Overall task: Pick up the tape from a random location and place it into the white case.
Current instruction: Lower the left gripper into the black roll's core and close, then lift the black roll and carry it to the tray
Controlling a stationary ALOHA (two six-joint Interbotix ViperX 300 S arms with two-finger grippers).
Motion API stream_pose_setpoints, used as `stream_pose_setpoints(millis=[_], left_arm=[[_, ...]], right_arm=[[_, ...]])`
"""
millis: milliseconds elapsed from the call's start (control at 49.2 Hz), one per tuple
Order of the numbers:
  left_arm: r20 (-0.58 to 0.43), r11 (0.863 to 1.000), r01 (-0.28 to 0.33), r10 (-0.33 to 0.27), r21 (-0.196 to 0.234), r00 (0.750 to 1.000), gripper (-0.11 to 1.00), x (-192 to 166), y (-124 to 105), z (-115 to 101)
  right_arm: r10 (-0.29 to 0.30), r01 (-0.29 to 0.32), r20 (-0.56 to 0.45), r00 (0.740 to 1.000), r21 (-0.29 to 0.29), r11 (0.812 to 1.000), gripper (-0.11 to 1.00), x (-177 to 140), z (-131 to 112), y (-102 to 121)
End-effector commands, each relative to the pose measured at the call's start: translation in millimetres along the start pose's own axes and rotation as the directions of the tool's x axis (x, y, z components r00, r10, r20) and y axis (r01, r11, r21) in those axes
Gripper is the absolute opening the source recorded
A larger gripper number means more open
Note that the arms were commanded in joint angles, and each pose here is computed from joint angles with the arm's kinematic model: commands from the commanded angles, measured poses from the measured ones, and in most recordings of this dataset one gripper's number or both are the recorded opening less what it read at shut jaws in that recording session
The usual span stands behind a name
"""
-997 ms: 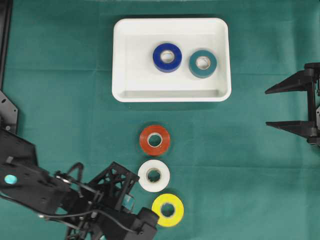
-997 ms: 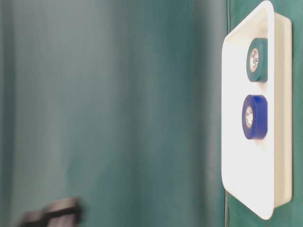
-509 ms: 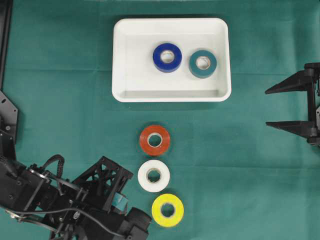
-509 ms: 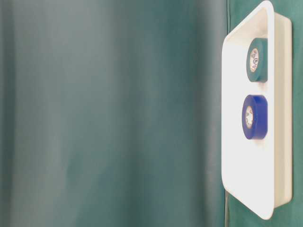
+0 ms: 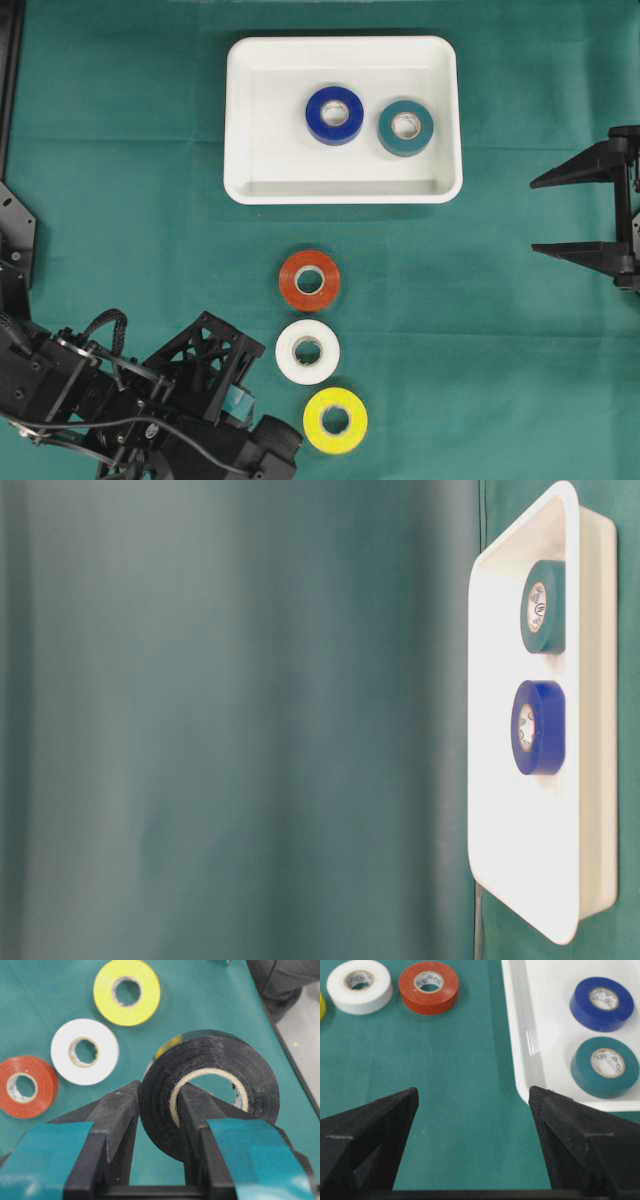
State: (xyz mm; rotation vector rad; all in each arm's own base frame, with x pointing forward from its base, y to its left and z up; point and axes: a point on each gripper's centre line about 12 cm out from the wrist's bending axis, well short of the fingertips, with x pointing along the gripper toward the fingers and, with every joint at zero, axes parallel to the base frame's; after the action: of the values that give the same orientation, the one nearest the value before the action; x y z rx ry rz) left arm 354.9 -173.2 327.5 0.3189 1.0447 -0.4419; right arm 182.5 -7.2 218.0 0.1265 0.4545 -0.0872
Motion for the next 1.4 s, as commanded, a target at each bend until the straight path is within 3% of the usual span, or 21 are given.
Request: stream_pose_setpoints(millis=[0,427,631,834,1078,1241,1383], left_arm=[[0.057,1.0,-0.005,0.005,0.002,0.998,0.17,-18.9,-0.8,6.2],[0.055,1.0,-0.009,0.01,-0.008,0.998,0.17,-15.1,3.2,3.9],[0.033,0.998,-0.031,0.032,-0.048,0.999,0.17,-11.2,21.0,-4.2],[0.001,0.99,-0.07,0.071,-0.124,0.998,0.17,-7.1,53.1,-17.8],[-0.04,0.957,-0.139,0.133,-0.253,0.99,0.17,-4.3,106.5,-43.3],[-0.048,0.925,-0.184,0.179,-0.334,0.983,0.17,-2.4,140.4,-60.2],[-0.031,0.887,-0.225,0.233,-0.403,0.972,0.17,-7.6,171.2,-71.9]], right_arm=[[0.004,-0.004,0.021,1.0,0.001,1.0,0.85,-0.2,10.0,1.5],[0.003,-0.003,0.017,1.0,0.001,1.0,0.85,0.1,9.5,1.4],[0.001,-0.001,0.012,1.0,0.001,1.0,0.85,0.1,9.0,1.2],[0.001,-0.001,0.014,1.0,0.001,1.0,0.85,0.0,9.6,1.3],[0.0,0.0,0.005,1.0,0.0,1.0,0.85,1.2,8.0,1.1],[-0.001,0.001,0.005,1.0,-0.001,1.0,0.85,1.3,8.5,1.1],[-0.003,0.003,0.001,1.0,-0.001,1.0,0.85,1.2,8.4,0.9]])
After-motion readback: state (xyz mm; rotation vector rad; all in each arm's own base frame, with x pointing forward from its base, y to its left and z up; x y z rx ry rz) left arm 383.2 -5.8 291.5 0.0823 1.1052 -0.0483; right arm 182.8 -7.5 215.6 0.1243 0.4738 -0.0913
